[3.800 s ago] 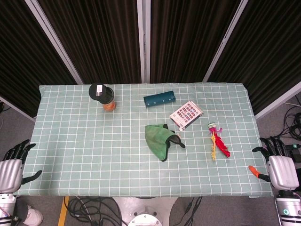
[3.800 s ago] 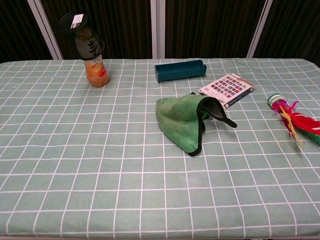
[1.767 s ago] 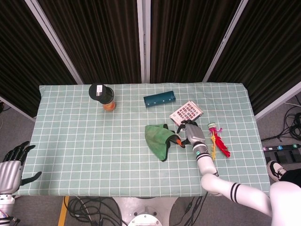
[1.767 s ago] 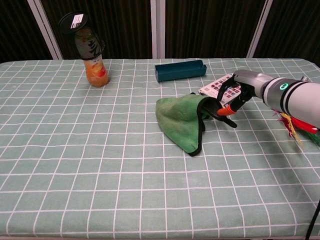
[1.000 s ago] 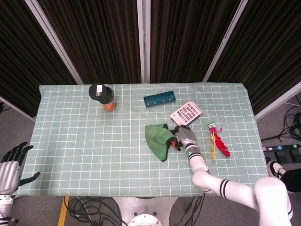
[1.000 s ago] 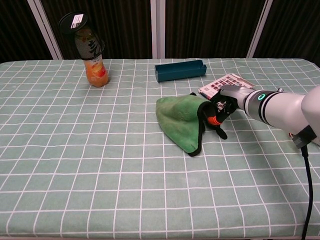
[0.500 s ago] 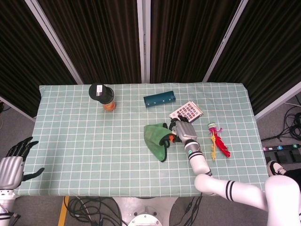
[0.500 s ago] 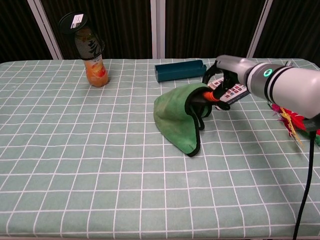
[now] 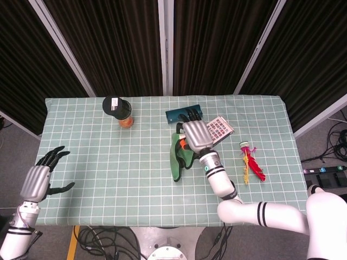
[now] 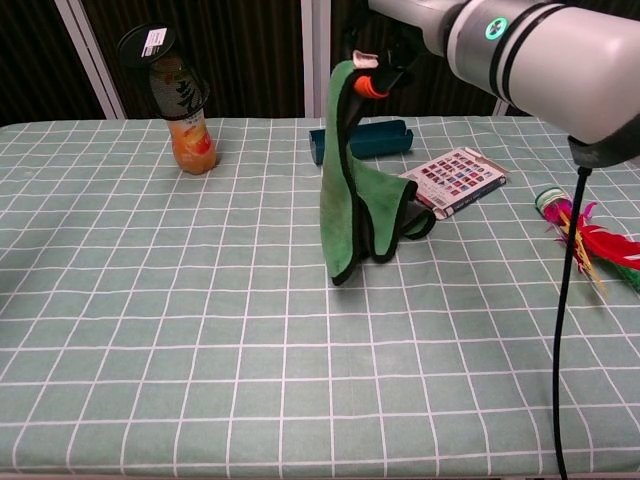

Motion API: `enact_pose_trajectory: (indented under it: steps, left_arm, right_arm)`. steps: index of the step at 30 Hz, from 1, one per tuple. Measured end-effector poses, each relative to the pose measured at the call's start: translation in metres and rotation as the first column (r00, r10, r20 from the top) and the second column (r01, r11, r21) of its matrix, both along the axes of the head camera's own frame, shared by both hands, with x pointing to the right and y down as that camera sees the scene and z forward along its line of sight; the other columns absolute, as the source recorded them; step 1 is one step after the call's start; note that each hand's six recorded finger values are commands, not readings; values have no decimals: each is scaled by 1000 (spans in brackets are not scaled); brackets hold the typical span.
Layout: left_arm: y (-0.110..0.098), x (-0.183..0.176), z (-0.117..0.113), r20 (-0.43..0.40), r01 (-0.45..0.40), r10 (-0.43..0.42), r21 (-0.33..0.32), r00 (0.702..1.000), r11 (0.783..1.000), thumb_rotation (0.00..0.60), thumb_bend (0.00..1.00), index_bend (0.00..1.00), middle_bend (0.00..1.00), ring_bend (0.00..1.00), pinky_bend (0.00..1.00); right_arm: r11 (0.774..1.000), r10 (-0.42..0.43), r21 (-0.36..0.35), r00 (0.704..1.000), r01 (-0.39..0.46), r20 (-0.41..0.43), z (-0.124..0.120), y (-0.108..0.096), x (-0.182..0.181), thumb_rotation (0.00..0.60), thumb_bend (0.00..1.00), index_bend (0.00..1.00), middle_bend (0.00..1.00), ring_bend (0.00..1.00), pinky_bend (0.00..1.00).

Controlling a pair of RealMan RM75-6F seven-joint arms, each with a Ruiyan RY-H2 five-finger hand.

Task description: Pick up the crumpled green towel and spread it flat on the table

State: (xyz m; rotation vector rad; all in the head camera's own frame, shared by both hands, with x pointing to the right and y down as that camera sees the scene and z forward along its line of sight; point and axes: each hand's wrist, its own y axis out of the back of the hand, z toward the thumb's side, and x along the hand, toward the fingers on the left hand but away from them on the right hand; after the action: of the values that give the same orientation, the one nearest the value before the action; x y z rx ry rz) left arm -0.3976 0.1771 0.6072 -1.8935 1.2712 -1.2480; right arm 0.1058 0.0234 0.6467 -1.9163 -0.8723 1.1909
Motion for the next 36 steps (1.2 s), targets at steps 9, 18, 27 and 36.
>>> enact_pose_trajectory:
  steps: [9,18,27,36]
  left_arm:
    - [-26,37,36,-181,30,-57,-149,982,988,600,86,289,213,206,292]
    - [-47,80,80,-215,22,-78,-249,973,968,600,43,289,213,206,292]
    - [-59,117,102,-170,-4,-47,-289,984,957,482,0,289,213,178,281]
    - [-64,151,116,-151,-15,-38,-341,988,940,408,0,289,213,175,274]
  right_arm:
    - [998,-36,47,999,36,-6,-3,-5,-35,600,460,664,194,0,42]
    - [1000,-1,29,1000,1,4,0,-8,-54,599,461,657,193,0,36]
    - [999,44,31,999,-45,25,2,-14,-76,600,460,655,194,0,0]
    - [994,100,28,993,-102,56,-1,-18,-93,599,457,653,193,0,0]
